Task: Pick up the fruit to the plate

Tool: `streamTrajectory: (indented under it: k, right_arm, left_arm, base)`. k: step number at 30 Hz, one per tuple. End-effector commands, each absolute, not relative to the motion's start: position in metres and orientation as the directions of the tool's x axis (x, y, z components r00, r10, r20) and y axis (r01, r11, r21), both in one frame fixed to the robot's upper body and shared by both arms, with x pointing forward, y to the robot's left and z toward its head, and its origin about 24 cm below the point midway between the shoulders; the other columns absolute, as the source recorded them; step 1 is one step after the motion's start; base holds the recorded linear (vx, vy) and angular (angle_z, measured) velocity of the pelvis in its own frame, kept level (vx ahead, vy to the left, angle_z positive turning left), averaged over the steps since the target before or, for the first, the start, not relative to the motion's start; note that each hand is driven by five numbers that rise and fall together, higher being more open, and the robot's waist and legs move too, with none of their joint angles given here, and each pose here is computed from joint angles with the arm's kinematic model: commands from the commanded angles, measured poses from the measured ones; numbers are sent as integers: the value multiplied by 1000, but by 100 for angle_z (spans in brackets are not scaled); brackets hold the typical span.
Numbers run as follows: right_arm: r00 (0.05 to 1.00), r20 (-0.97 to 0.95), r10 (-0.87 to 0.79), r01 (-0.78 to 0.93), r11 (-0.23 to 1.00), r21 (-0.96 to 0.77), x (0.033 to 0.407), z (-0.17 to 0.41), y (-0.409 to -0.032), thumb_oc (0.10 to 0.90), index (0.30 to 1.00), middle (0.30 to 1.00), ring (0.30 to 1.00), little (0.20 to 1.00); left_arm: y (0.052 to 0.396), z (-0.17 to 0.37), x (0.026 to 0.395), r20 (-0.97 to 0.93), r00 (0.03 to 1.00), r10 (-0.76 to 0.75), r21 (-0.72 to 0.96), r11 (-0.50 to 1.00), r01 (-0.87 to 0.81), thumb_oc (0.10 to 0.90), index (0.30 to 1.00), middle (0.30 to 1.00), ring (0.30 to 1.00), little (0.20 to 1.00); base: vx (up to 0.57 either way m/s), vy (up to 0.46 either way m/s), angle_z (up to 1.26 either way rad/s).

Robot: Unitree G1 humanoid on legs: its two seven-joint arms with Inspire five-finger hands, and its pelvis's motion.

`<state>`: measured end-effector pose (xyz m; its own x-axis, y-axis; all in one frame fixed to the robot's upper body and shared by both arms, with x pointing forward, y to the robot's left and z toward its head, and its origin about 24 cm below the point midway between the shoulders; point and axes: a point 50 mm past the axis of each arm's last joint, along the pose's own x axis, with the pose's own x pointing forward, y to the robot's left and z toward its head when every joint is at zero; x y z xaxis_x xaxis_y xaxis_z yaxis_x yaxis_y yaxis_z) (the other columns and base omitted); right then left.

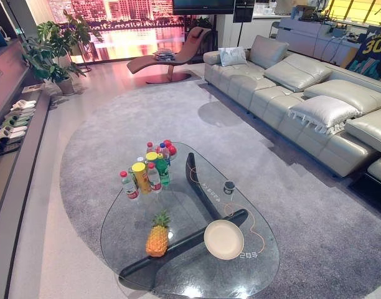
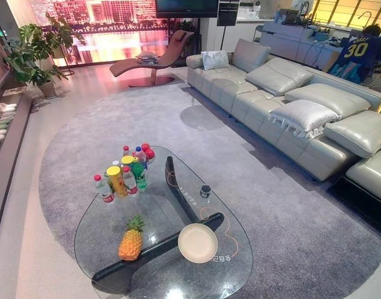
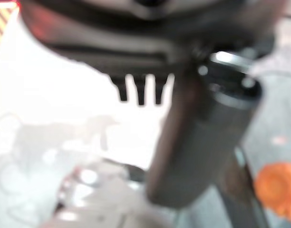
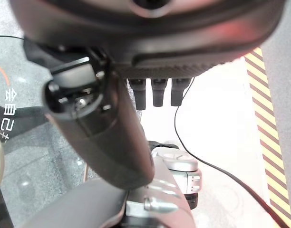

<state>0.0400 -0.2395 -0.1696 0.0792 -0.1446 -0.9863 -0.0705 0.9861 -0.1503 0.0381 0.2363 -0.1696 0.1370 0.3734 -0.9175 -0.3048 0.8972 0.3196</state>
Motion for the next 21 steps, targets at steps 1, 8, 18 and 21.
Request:
streamTrajectory:
  k: [1,8,18,21]
  right_arm:
    - [139,-984,-107,-115,986,-124,68,-169,-226,800,900,900,900,900]
    - [137,-985,-107,-108,987,-122,68,-169,-228,800,900,900,900,900]
    - [131,-986,-104,-98,988,-117,67,-169,-226,800,900,900,900,900]
    - [130,-986,-105,-97,988,-118,67,-169,-227,800,900,900,900,900]
  left_arm:
    - [235,-166,74,-896,210,390,321,898,-300,800,900,900,900,900]
    - [235,-165,76,-897,215,386,307,895,-323,800,900,900,900,900]
    - [237,-165,74,-880,226,418,341,887,-311,800,900,900,900,900]
    - [239,-164,75,-869,235,435,357,881,-311,800,900,900,900,900]
  base:
    - [0,0,0]
    - [0,0,0]
    - [0,0,0]
    - [0,0,0]
